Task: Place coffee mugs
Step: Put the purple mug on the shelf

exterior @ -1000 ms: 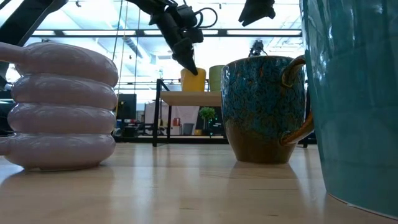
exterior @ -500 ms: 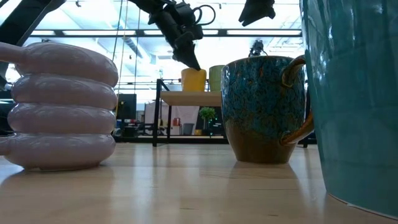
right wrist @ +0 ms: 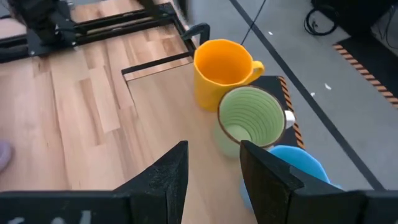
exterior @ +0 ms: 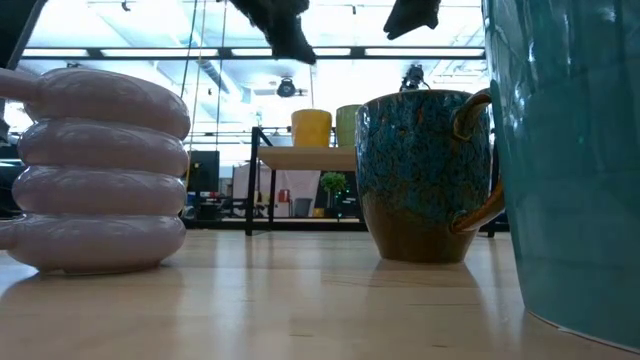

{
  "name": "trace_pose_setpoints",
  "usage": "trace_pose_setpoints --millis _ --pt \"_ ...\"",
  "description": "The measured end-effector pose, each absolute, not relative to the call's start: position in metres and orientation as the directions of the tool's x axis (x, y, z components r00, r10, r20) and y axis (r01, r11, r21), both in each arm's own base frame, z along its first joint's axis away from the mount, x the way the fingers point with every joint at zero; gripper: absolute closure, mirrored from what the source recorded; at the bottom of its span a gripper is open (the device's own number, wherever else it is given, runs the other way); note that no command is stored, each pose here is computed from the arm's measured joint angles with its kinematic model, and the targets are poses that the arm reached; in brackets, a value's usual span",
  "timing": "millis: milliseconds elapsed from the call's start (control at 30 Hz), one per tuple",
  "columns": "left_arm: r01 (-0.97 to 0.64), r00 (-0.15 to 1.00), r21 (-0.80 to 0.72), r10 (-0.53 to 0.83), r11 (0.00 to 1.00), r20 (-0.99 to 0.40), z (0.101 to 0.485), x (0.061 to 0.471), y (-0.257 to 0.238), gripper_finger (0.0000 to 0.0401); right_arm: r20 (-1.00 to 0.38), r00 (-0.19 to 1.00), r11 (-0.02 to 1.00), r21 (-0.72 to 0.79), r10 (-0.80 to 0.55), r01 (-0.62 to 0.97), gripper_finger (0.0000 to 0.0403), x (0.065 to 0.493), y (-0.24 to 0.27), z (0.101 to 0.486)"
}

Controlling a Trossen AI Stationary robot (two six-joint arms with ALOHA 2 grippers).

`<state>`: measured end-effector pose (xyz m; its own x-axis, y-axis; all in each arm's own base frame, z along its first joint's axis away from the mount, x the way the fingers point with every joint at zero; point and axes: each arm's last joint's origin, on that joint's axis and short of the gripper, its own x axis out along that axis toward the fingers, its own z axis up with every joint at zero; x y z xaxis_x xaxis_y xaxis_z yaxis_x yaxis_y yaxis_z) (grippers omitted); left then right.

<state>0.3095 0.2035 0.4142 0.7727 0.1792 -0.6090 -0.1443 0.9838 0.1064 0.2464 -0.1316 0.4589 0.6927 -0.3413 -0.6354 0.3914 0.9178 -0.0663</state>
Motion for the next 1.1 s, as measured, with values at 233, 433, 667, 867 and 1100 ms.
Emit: trace_pose_setpoints --millis 233,433,667,867,1100 --pt "0.087 0.701 -0.252 -0.239 0.964 -0.671 0.416 0.295 0.148 0.0296 -0.645 0.704 0.94 -0.072 -0.298 0.332 0.0252 0.25 -0.122 0.458" --pt "0.192 0.514 -0.364 -0.409 0.911 -0.754 0.408 0.299 0.09 0.0296 -0.645 0.732 0.967 -0.043 -0.218 0.25 0.0252 0.256 -0.108 0.458" --pt "0.231 0.412 -0.365 -0.431 0.902 -0.803 0.398 0.309 0.047 0.0296 -0.647 0.75 0.981 0.01 -0.141 0.194 0.0252 0.266 -0.091 0.456" --pt "0.196 0.471 -0.218 -0.287 0.956 -0.834 0.4 0.32 0.033 0.0309 -0.675 0.727 0.979 0.037 -0.123 0.201 0.0252 0.277 -0.076 0.449" --pt "0.193 0.465 -0.156 -0.231 0.969 -0.855 0.399 0.322 0.017 0.0332 -0.722 0.667 0.961 0.013 -0.182 0.276 0.0252 0.279 -0.05 0.445"
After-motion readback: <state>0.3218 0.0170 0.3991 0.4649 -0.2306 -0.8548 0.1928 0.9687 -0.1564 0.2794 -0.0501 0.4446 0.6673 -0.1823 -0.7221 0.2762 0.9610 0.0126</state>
